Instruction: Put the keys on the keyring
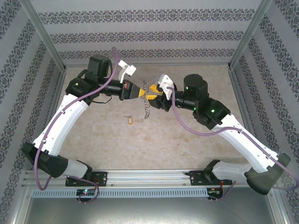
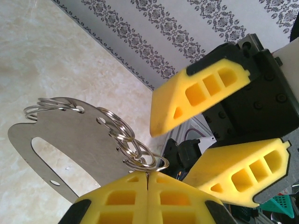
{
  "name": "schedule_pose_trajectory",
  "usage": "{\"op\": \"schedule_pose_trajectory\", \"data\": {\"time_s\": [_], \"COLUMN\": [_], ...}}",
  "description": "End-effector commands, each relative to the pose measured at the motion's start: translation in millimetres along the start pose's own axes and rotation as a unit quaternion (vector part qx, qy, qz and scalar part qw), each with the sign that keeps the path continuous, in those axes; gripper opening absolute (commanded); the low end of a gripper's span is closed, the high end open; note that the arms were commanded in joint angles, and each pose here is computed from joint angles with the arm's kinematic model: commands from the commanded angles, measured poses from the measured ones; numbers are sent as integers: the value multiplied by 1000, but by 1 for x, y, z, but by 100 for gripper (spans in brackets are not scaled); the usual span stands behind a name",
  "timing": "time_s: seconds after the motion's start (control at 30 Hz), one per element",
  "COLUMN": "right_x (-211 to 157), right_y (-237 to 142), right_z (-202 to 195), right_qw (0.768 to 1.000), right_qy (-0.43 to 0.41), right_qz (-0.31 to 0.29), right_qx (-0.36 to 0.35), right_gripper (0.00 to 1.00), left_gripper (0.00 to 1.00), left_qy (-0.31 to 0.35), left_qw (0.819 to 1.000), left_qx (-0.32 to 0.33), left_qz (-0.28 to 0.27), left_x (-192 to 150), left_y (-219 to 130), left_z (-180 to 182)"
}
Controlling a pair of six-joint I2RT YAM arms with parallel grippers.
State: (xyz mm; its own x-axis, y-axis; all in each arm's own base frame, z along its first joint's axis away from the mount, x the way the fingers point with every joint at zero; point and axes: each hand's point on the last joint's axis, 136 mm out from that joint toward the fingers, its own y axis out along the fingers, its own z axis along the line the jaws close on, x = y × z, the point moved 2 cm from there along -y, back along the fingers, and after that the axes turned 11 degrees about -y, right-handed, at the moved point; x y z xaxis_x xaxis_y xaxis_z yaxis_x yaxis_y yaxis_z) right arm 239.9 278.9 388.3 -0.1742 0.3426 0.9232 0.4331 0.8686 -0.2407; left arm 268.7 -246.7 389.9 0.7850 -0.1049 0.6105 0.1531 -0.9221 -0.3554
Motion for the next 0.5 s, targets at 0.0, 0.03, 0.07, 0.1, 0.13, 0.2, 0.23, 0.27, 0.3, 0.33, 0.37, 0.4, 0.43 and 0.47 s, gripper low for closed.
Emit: {"op": "schedule_pose_trajectory", "data": {"time_s": [0.0, 0.03, 0.07, 0.1, 0.13, 0.2, 0.23, 0.27, 0.3, 0.33, 0.37, 0.4, 0.43, 0.47], "right_x": [7, 7, 8, 8, 7, 7, 7, 8, 7, 7, 7, 7, 7, 6], "right_y": [0, 1, 1, 2, 3, 4, 4, 4, 4, 4, 4, 4, 4, 4], "right_z": [-2, -4, -4, -4, -5, -6, -6, -7, -8, -8, -9, -9, -10, -10], "right_qw": [1000, 999, 999, 999, 999, 999, 999, 999, 999, 999, 999, 999, 998, 998], "right_qy": [-28, -30, -32, -34, -35, -37, -40, -40, -41, -43, -44, -45, -46, -46], "right_qz": [4, 5, 5, 6, 9, 13, 12, 12, 13, 14, 15, 17, 17, 18], "right_qx": [-10, -12, -12, -11, -10, -11, -12, -16, -18, -19, -21, -22, -24, -26], "right_gripper": [36, 35, 33, 32, 31, 28, 27, 26, 25, 23, 22, 20, 17, 15], "left_gripper": [0, 0, 0, 0, 0, 0, 0, 0, 0, 0, 0, 0, 0, 0], "left_qy": [19, 19, 18, 19, 19, 19, 18, 19, 19, 19, 19, 19, 19, 19], "left_qw": [1000, 1000, 1000, 1000, 1000, 1000, 1000, 1000, 1000, 1000, 1000, 1000, 1000, 1000], "left_qx": [-18, -19, -19, -18, -18, -18, -17, -17, -17, -18, -18, -18, -18, -17], "left_qz": [-14, -12, -11, -11, -10, -9, -9, -9, -9, -8, -9, -9, -9, -9], "left_x": [11, 11, 11, 11, 11, 11, 11, 11, 11, 10, 11, 11, 11, 11], "left_y": [-6, -5, -5, -6, -6, -5, -6, -6, -6, -6, -6, -7, -6, -7], "left_z": [-10, -10, -10, -10, -10, -10, -9, -9, -10, -10, -10, -10, -10, -10]}}
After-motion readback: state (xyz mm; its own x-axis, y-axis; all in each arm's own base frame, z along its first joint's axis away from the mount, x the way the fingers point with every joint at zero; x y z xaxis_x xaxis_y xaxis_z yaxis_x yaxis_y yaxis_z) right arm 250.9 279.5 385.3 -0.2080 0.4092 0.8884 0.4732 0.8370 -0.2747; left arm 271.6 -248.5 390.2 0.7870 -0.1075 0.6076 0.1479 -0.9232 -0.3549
